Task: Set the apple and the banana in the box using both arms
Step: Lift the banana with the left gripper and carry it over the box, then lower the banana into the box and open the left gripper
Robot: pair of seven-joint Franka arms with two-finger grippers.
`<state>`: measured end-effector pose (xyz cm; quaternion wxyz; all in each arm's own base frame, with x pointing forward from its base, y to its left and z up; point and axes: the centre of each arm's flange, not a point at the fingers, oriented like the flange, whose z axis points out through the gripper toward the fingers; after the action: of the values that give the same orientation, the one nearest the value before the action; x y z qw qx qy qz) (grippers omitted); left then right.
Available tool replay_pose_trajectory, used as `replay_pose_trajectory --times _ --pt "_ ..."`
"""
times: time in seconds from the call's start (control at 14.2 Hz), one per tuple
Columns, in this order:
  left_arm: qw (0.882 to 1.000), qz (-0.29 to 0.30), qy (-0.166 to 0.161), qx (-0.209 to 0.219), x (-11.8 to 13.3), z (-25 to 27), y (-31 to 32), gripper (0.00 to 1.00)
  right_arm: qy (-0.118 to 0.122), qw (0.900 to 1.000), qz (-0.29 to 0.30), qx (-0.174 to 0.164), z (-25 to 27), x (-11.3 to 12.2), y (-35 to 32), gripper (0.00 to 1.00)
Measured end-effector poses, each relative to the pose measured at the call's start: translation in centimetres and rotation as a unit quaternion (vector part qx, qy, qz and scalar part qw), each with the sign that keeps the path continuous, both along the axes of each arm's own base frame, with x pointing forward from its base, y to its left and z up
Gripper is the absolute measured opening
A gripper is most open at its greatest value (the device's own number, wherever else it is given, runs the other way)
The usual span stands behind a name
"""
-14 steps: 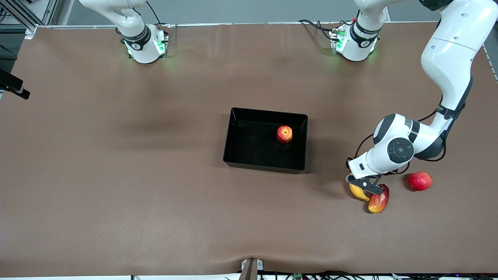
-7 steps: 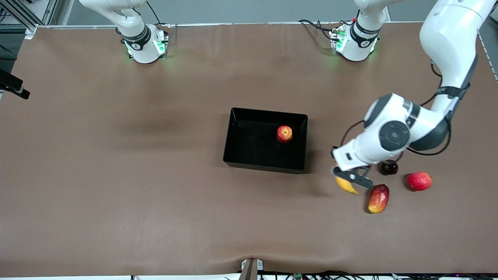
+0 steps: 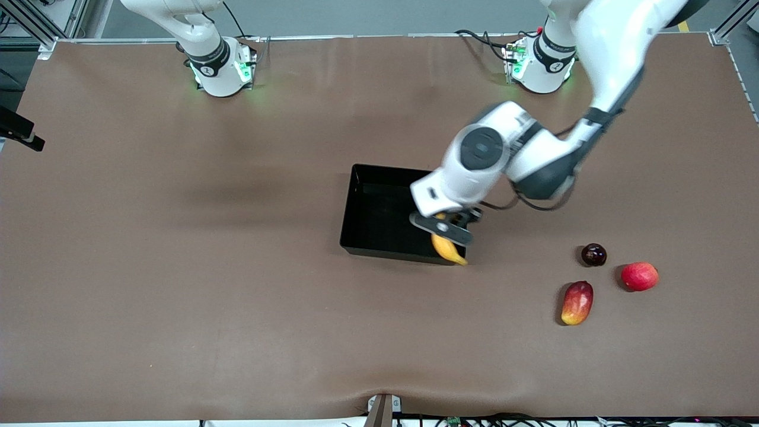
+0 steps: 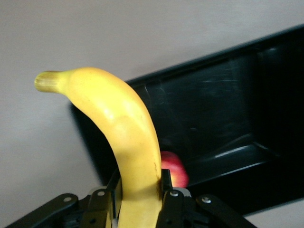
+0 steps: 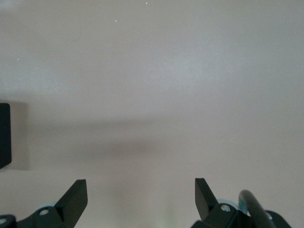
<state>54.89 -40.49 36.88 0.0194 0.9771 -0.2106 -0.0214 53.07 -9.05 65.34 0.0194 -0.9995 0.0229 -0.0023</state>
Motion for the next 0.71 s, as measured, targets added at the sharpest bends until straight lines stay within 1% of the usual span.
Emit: replay_pose_trajectory --times 0.21,0.35,0.49,0.71 --pt "1.0 0.025 -0.001 0.006 -2.8 -0.9 -5.1 0.35 0.0 1.0 -0.002 0.0 0.0 0.0 -0.2 1.0" --pt "0.999 0.024 -0.01 0.02 -4.4 -2.8 -8.0 0.35 0.001 1.0 -0.003 0.0 0.0 0.0 -0.3 1.0" --pt "0.999 0.018 -0.027 0.021 -5.6 -4.4 -10.6 0.35 0.001 1.0 -0.003 0.0 0.0 -0.1 -0.3 1.0" --pt "0.999 0.016 -0.037 0.011 -6.8 -6.3 -13.1 0.35 0.001 1.0 -0.003 0.0 -0.1 -0.1 -0.4 1.0"
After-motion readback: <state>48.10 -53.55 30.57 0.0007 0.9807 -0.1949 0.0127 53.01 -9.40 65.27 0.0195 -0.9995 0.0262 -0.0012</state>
